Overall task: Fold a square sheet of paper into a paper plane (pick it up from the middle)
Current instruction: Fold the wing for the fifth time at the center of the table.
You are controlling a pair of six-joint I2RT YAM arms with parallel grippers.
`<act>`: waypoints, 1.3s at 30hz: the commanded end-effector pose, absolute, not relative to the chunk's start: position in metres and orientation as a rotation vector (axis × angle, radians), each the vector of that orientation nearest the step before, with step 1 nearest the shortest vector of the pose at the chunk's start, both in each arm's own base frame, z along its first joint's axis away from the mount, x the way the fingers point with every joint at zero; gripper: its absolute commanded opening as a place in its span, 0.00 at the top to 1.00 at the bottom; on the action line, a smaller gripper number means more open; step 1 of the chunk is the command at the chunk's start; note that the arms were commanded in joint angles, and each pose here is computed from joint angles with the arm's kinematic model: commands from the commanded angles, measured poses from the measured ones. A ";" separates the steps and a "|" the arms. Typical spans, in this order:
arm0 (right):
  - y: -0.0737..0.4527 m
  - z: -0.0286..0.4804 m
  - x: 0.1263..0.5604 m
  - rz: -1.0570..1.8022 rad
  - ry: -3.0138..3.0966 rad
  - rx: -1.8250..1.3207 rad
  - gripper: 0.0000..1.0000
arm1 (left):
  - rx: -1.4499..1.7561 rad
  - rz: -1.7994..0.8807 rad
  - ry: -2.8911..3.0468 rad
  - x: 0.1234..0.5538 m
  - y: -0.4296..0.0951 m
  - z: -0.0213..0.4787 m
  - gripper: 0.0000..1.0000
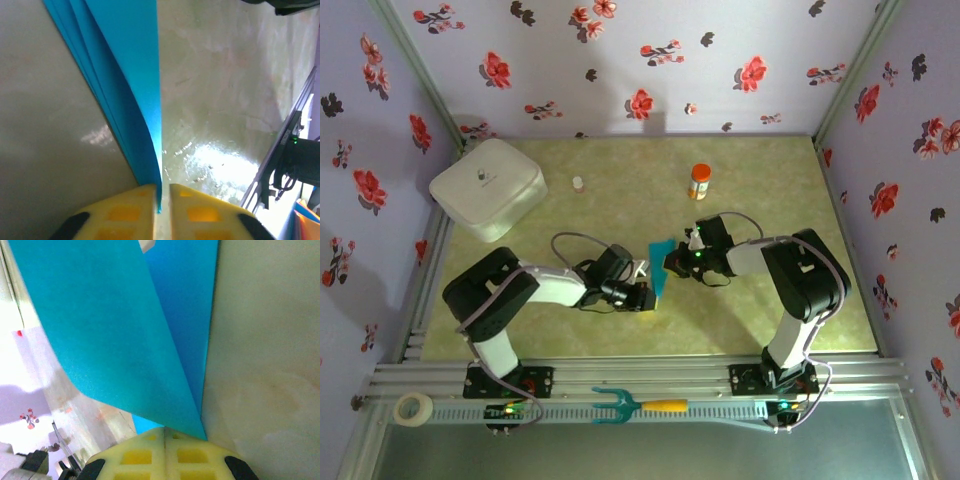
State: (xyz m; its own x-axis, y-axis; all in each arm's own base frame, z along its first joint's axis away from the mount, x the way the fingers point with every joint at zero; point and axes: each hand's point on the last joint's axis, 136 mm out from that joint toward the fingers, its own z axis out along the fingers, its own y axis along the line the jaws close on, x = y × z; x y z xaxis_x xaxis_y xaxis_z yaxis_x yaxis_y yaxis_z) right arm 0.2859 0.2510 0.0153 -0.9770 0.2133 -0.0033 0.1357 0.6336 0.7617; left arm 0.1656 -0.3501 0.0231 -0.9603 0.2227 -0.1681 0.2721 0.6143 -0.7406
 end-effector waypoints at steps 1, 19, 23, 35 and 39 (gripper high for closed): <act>0.226 -0.027 0.265 1.039 2.907 0.427 0.99 | 0.455 -1.236 2.865 0.139 -0.331 0.019 0.79; 0.228 -0.024 0.267 1.056 2.892 0.438 0.99 | 0.483 -1.263 2.641 0.216 -0.392 0.067 0.98; 0.229 -0.024 0.266 1.056 2.892 0.435 0.99 | 0.482 -1.248 2.668 0.220 -0.395 0.055 0.99; 0.228 -0.023 0.266 1.052 2.891 0.436 0.99 | 0.464 -1.192 2.752 0.216 -0.380 0.021 0.99; 0.228 -0.025 0.265 1.049 2.893 0.437 1.00 | 0.466 -1.145 2.810 0.207 -0.369 0.006 0.99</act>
